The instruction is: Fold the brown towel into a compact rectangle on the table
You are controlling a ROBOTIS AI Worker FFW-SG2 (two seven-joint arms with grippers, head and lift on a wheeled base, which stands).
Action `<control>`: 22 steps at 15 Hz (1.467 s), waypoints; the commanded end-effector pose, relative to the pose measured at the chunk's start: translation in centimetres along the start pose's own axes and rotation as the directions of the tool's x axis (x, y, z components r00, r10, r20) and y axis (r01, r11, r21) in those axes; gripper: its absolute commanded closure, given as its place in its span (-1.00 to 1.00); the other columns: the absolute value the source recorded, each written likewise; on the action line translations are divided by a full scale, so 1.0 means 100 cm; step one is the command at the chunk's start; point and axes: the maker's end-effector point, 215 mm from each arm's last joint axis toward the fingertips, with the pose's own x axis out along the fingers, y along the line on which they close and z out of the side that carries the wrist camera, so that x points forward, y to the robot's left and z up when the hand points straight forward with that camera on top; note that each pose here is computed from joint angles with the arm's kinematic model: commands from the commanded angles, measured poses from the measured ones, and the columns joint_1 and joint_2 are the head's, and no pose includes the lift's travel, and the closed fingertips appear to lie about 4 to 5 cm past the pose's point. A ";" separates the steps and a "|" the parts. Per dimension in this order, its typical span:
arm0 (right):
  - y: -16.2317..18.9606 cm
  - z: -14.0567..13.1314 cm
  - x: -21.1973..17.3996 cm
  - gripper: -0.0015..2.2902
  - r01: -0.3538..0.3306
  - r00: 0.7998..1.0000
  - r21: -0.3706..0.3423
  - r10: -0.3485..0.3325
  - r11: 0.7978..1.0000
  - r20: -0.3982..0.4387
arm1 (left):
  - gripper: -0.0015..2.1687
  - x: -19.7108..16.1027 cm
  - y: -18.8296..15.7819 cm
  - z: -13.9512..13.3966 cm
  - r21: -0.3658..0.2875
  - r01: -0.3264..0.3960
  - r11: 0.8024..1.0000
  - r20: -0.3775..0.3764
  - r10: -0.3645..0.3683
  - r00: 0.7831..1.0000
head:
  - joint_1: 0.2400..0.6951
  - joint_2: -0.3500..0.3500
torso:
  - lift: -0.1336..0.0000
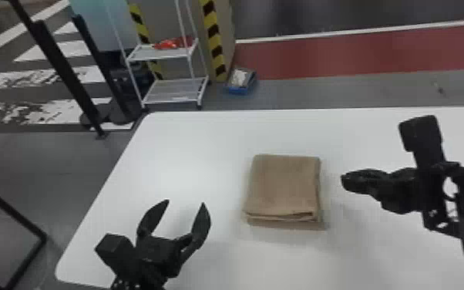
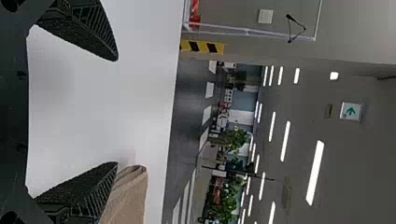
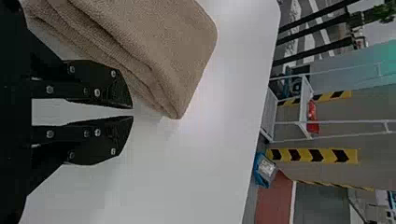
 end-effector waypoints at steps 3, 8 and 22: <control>-0.036 0.003 -0.059 -0.97 0.083 0.962 0.044 -0.092 0.996 0.256 | -0.92 0.000 -0.006 0.004 0.005 0.019 1.000 0.023 -0.019 1.000 | 1.00 0.50 | -0.84; -0.061 -0.009 -0.128 -0.96 0.267 0.807 0.071 -0.263 0.961 0.529 | -0.92 -0.008 -0.018 0.028 0.039 0.059 0.998 0.119 -0.063 0.991 | 1.00 0.24 | -0.84; -0.028 -0.054 -0.161 -0.94 0.382 0.730 0.153 -0.399 0.912 0.555 | -0.92 -0.014 -0.018 0.026 0.028 0.021 0.999 0.081 -0.023 0.996 | 1.00 0.15 | -0.84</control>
